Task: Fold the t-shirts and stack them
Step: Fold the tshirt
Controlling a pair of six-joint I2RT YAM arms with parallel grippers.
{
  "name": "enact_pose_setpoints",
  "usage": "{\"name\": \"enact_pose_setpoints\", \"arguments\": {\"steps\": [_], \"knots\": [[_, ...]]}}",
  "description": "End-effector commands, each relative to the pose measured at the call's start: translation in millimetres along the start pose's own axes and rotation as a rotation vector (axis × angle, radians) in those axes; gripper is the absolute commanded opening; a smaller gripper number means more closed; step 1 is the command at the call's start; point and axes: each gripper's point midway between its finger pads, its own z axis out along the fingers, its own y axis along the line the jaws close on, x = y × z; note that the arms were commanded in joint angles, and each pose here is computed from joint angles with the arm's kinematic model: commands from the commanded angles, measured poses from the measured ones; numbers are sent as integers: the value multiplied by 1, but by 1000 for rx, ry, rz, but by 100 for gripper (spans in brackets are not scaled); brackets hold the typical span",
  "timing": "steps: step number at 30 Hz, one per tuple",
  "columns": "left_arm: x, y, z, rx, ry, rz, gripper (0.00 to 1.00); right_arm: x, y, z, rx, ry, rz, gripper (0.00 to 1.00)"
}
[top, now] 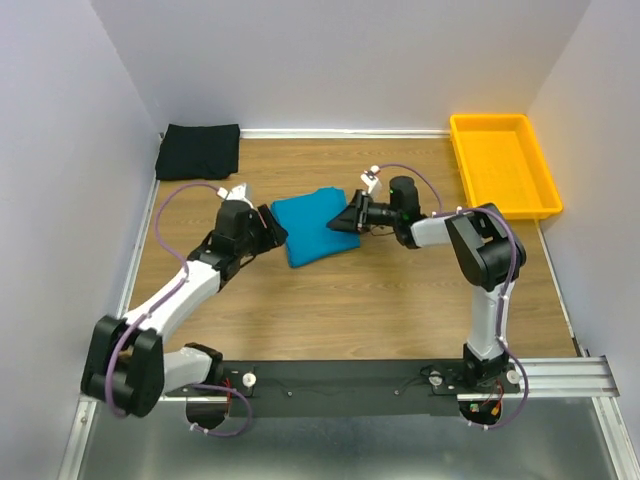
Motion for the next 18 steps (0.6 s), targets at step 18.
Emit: {"name": "enact_pose_setpoints", "arguments": {"steps": [18], "knots": [[-121, 57, -172, -371, -785, 42, 90, 71, -33, 97, 20, 120, 131, 48]]}}
